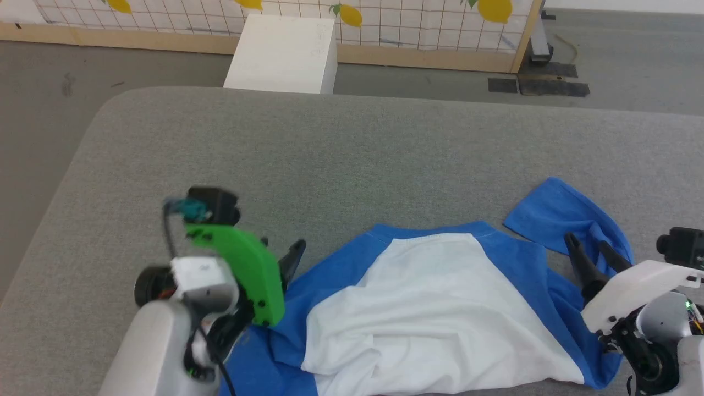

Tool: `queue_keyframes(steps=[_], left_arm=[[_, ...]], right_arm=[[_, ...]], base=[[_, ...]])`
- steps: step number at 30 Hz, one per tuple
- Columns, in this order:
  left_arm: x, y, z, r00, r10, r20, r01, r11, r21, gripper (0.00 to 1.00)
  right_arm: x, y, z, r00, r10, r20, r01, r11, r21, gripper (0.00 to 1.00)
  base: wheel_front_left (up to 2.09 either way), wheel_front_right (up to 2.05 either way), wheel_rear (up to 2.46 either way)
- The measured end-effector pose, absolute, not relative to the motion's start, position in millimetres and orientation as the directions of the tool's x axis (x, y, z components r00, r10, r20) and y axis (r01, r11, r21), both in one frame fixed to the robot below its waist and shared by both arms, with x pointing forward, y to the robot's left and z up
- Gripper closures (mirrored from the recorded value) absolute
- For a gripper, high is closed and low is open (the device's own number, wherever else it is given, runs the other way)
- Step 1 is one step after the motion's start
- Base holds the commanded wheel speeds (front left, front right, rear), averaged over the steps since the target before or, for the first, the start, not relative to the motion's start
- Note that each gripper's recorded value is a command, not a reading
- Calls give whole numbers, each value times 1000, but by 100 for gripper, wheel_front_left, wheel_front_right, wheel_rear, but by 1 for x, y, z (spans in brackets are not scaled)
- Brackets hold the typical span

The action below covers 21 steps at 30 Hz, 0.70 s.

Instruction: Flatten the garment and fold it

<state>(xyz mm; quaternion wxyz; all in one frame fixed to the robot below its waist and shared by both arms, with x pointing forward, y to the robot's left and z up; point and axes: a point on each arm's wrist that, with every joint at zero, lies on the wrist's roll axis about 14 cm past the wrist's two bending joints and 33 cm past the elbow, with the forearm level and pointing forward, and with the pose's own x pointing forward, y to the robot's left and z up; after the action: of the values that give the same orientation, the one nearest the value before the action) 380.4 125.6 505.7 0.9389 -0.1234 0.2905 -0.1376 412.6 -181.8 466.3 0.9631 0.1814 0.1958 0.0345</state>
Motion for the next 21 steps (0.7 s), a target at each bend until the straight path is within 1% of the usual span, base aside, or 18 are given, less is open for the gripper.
queue_keyframes(steps=[1, 3, 5, 11, 18, 21], left_arm=[[386, 123, 505, 789, -329, -519, 215, 939, -268, 0], [394, 113, 499, 764, -351, -542, 258, 935, -242, 0], [400, 109, 484, 732, -344, -588, 293, 938, -184, 0], [404, 97, 439, 611, -329, -720, 375, 921, -103, 0], [399, 96, 400, 507, -302, -807, 399, 912, -90, 0], [397, 97, 390, 484, -295, -824, 400, 912, -92, 0]], right_arm=[[412, -182, 465, 918, 135, -373, 2, 939, 345, 0], [412, -182, 462, 914, 131, -385, 4, 944, 331, 0], [411, -183, 459, 910, 130, -393, 6, 945, 327, 0], [408, -191, 449, 900, 112, -422, 40, 941, 335, 0], [406, -201, 443, 894, 87, -440, 71, 941, 330, 0], [407, -201, 441, 890, 89, -447, 71, 942, 328, 0]], base=[[0, 0, 0], [0, 0, 0], [0, 0, 0], [0, 0, 0], [0, 0, 0], [0, 0, 0]])
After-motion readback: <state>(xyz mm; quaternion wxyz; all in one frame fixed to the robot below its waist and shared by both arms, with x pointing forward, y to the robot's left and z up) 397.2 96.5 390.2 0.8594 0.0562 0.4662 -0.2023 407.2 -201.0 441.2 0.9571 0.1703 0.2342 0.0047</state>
